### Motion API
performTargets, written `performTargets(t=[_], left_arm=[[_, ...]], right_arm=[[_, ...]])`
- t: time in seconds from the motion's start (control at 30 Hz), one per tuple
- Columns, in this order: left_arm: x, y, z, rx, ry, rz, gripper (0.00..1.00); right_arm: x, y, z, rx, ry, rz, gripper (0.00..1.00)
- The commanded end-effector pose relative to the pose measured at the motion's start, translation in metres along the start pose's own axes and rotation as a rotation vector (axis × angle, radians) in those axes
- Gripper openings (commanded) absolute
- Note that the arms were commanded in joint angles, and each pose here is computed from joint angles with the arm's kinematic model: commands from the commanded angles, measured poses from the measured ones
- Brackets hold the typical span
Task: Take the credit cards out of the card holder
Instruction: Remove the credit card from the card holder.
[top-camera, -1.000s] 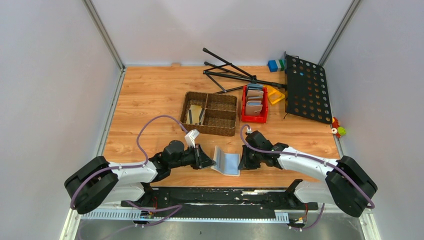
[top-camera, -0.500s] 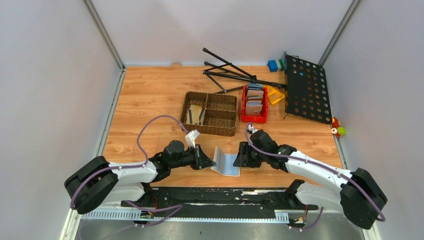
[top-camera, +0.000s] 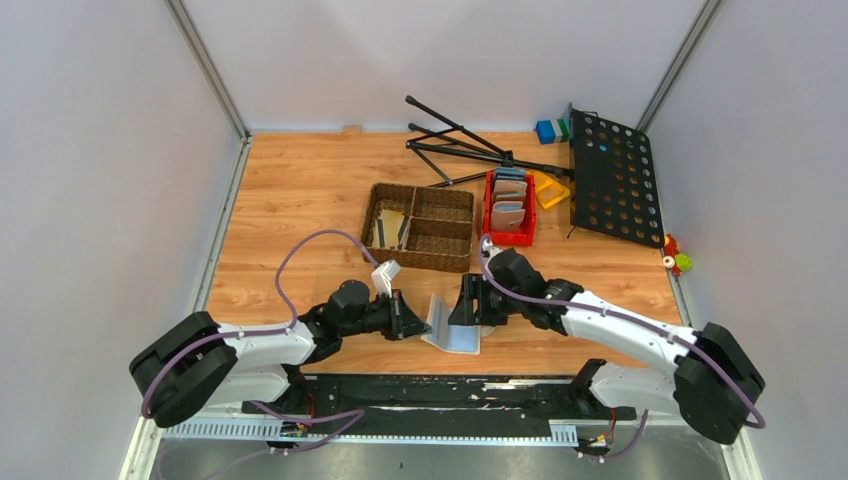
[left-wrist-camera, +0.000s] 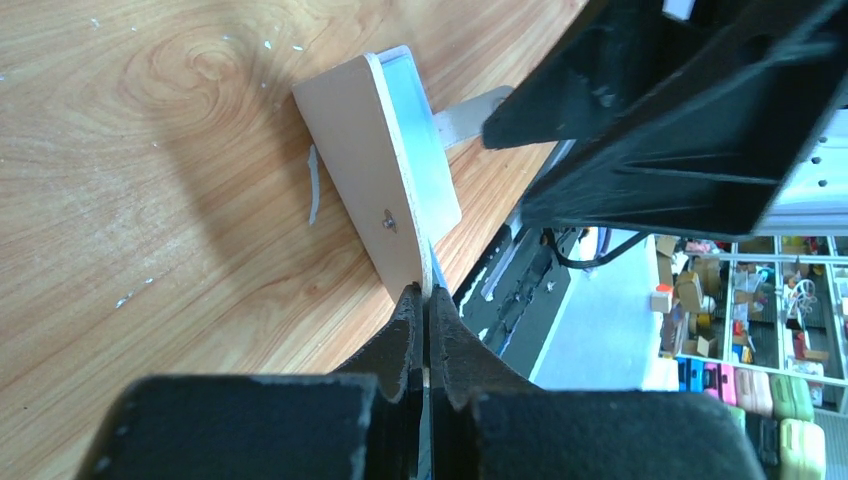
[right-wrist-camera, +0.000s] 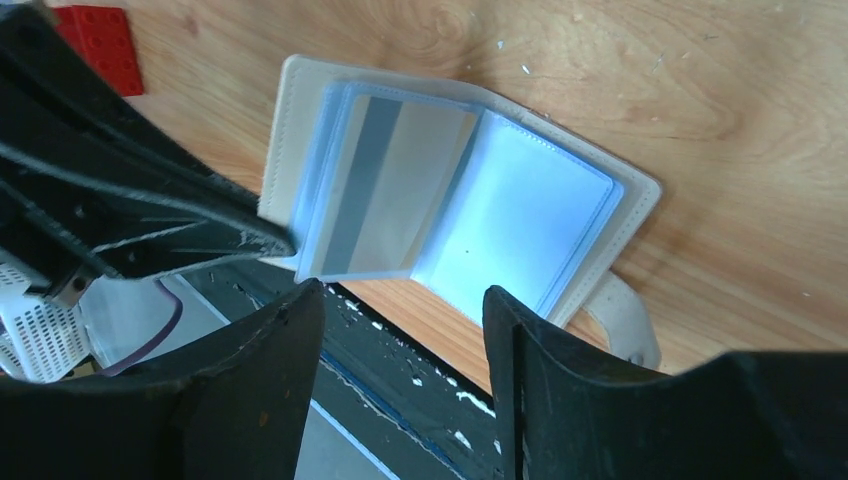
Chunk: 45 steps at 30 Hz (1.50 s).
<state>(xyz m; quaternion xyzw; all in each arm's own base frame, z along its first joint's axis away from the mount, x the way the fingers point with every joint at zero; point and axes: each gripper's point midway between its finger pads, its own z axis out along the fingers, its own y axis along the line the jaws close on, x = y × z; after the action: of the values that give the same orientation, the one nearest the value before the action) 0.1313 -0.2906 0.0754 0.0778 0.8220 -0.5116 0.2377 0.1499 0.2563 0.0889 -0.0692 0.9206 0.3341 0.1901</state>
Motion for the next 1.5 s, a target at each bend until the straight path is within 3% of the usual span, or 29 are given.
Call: performTargets(t=[0.0,0.23,0.63,0.83,1.13,1.47], left_arm=[[-0.012,-0.014,0.003,0.043,-0.016,0.044,0.0],[-0.011,-0.013,0.005,0.035,-0.004,0.049,0.0],[-0.013,-0.017,0.005,0.051,-0.01,0.046,0.0],[-0.013,-0.019,0.005,0.055,-0.003,0.052,0.0],[-0.013,-0.02,0.005,0.06,-0.005,0.051,0.0],[-0.012,-0.017,0.003,0.043,-0.003,0.059,0.0]], right_arm=[[0.0,0.015,0.019,-0.079,0.029,0.036,0.6],[-0.004,0.029,0.026,-0.169,0.009,0.06,0.71],[0.011,0.019,0.034,-0.098,0.066,0.032,0.64],[0.016,0.027,0.036,-0.115,0.073,0.0,0.72],[0.024,0.017,0.042,-0.02,0.098,-0.036,0.72],[0.022,0.001,0.031,0.063,0.058,-0.022,0.49]])
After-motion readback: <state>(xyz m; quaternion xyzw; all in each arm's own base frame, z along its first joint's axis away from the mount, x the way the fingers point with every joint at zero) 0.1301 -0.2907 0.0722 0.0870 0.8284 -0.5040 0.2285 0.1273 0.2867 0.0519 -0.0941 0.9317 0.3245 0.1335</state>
